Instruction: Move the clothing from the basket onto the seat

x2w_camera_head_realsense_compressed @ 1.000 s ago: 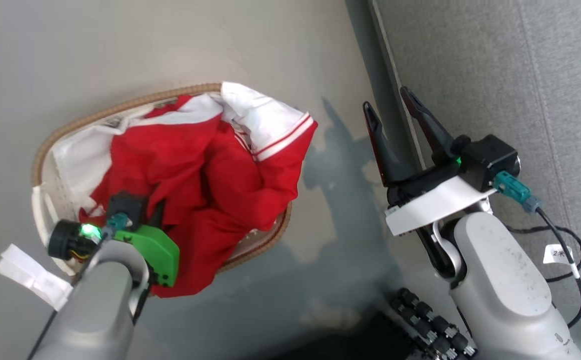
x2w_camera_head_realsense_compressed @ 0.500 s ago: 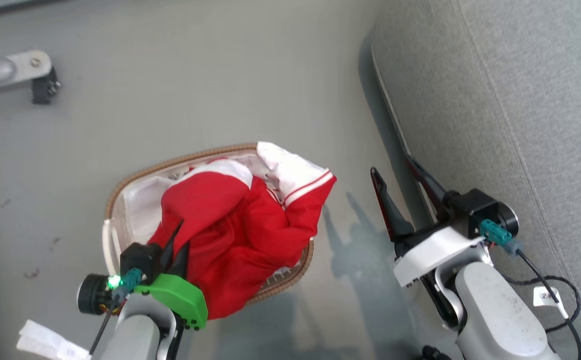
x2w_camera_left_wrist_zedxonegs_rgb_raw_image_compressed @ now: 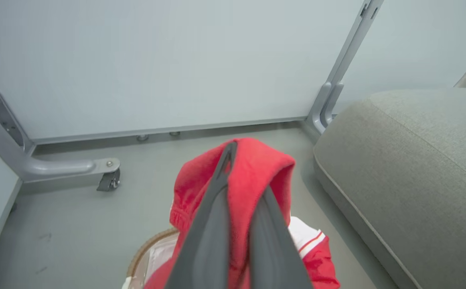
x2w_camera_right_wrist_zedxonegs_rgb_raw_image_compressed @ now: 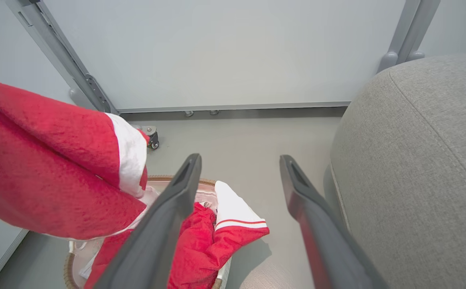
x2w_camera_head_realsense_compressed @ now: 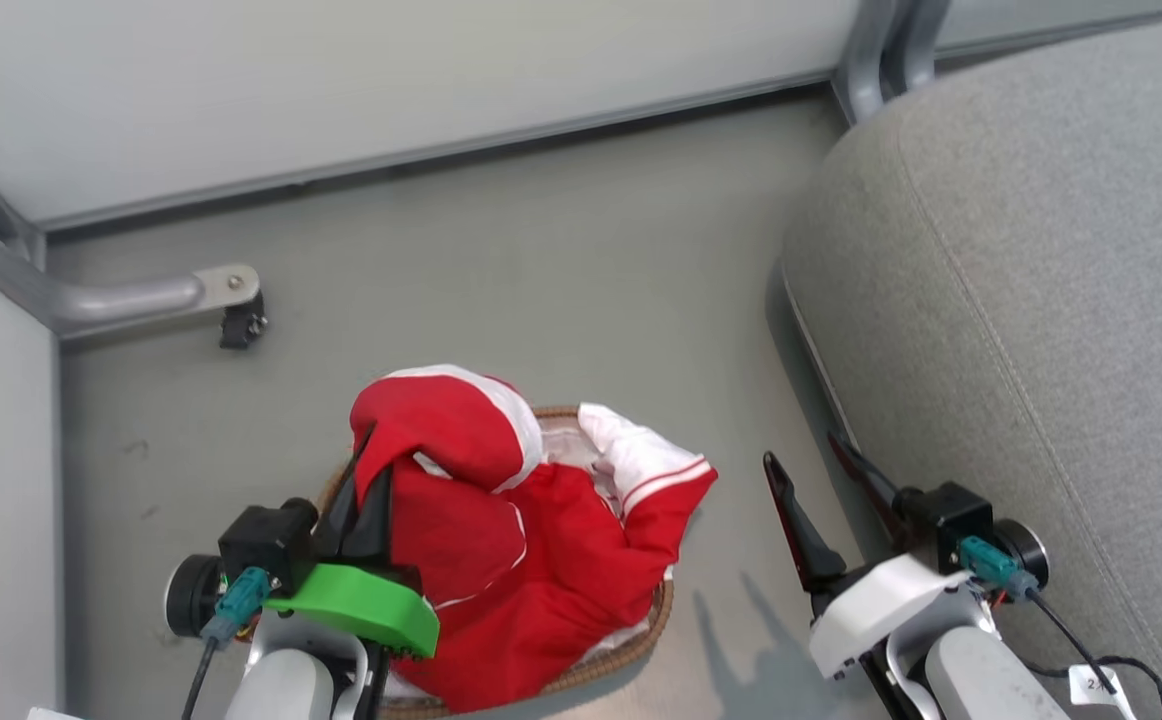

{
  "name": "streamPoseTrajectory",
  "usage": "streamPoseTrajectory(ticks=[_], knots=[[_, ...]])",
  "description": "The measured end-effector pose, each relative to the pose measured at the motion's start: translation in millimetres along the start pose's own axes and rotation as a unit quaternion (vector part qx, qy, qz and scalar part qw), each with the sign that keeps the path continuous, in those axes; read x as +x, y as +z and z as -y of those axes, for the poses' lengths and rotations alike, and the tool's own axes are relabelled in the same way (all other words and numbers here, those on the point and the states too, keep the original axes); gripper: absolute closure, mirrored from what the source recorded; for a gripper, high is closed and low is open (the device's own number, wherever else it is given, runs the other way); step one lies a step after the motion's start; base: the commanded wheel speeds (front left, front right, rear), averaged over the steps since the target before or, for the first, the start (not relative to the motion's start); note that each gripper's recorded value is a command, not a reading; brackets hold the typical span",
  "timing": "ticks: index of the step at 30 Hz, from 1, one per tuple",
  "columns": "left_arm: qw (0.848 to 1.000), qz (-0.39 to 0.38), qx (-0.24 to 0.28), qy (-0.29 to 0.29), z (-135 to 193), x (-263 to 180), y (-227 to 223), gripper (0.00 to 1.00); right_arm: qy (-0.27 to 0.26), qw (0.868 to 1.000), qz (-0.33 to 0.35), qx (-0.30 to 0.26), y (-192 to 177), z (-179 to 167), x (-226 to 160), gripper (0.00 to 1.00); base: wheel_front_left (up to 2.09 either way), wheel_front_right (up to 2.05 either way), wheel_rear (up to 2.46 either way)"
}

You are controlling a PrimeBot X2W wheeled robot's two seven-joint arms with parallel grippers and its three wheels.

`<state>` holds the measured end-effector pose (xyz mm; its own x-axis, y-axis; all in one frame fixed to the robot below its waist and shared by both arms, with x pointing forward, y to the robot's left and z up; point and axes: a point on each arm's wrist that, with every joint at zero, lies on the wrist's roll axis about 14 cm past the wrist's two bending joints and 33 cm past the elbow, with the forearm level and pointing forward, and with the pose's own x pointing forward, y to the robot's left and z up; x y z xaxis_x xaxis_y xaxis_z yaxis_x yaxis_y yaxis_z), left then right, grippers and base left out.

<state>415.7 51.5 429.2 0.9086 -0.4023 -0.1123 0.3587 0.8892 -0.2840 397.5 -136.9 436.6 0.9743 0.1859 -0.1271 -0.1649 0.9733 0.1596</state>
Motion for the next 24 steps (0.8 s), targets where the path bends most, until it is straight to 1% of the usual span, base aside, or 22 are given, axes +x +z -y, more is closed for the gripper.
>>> streamPoseTrajectory(ticks=[5, 13, 18, 20, 24], knots=[[0.997, 0.074, 0.009, -0.011, 12, -7, 52, 1.0, 0.007, 1.0, 0.006, -0.004, 4, -8, -15, 0.0, 0.0, 0.0, 0.0], [0.984, 0.173, 0.019, -0.045, 41, -23, 121, 1.0, 0.028, 0.999, 0.017, -0.009, 9, -25, -33, 0.0, 0.0, 0.0, 0.0], [0.978, 0.202, 0.025, -0.052, 48, -32, 142, 1.0, 0.05, 0.999, 0.018, -0.007, 10, -40, -37, 0.0, 0.0, 0.0, 0.0], [0.976, 0.21, 0.021, -0.054, 51, -34, 147, 1.0, 0.074, 0.997, 0.011, -0.01, 5, -55, -39, 0.0, 0.0, 0.0, 0.0], [0.975, 0.214, 0.022, -0.061, 56, -36, 150, 1.0, 0.115, 0.993, 0.012, -0.002, 7, -82, -38, 0.0, 0.0, 0.0, 0.0]])
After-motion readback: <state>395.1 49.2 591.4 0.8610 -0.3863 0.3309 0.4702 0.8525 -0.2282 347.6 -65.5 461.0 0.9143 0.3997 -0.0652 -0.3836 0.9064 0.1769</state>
